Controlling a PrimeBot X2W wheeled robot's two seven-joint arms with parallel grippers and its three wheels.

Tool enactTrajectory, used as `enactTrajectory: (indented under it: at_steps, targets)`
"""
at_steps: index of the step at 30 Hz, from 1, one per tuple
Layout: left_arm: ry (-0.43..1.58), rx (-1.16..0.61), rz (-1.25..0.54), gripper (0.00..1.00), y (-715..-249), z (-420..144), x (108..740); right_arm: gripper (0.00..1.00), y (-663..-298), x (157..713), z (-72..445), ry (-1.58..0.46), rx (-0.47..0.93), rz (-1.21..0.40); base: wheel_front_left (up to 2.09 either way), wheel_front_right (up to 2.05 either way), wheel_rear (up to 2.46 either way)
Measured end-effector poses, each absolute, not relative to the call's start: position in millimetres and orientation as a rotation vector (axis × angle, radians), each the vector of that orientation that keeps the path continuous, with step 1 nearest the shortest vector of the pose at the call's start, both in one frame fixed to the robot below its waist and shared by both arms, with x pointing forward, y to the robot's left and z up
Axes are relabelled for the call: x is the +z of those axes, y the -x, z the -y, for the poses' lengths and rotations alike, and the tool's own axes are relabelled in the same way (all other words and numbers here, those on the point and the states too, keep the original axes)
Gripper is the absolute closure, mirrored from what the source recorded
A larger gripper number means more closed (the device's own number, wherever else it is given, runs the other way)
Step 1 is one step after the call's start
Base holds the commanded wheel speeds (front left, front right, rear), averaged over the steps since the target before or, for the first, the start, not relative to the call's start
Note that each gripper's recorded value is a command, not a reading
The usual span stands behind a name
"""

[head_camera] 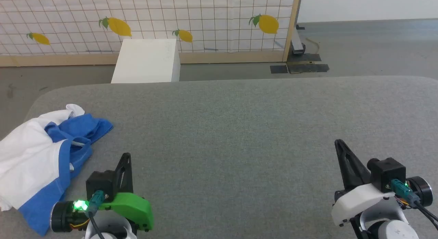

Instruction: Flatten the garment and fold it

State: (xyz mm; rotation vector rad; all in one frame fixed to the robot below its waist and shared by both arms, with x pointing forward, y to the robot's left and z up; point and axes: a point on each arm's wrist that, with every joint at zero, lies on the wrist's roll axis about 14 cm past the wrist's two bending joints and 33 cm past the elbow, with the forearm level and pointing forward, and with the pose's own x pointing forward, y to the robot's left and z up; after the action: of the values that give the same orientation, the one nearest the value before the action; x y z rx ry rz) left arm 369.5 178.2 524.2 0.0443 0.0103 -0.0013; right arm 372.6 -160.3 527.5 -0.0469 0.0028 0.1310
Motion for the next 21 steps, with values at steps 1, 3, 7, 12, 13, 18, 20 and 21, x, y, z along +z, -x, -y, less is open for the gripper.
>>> enactTrajectory:
  at_steps: [1,3,7,12,13,18,20,21]
  targets:
    - [-0.044,-0.001,-0.010,1.00,-369.5,-178.2,524.2,1.00,-372.6,527.5,160.3,0.047,0.131,-0.003,0.00,0.00,0.00]
    - [-0.044,-0.001,-0.010,1.00,-369.5,-178.3,524.3,1.00,-372.6,527.5,160.2,0.047,0.131,-0.003,0.00,0.00,0.00]
    - [-0.044,-0.001,-0.010,0.00,-369.4,-178.2,524.2,0.00,-372.6,527.5,160.2,0.047,0.131,-0.003,0.00,0.00,0.00]
    - [-0.042,-0.006,-0.012,0.00,-369.3,-176.9,523.8,0.00,-372.6,527.1,160.8,0.047,0.130,-0.004,0.00,0.00,0.00]
    - [-0.041,-0.006,-0.012,0.00,-369.2,-176.7,523.7,0.00,-372.6,527.1,161.1,0.046,0.129,-0.004,0.00,0.00,0.00]
    - [-0.035,-0.008,-0.007,0.00,-368.8,-176.0,523.9,0.00,-372.9,527.0,164.7,0.039,0.118,-0.002,0.00,0.00,0.00]
    - [-0.030,-0.010,0.003,0.00,-368.7,-175.5,525.7,0.00,-372.9,527.4,168.5,0.029,0.107,0.004,0.00,0.00,0.00]
    - [-0.028,-0.009,0.006,0.00,-368.7,-175.4,526.1,0.00,-372.9,527.8,169.5,0.026,0.104,0.007,0.00,0.00,0.00]
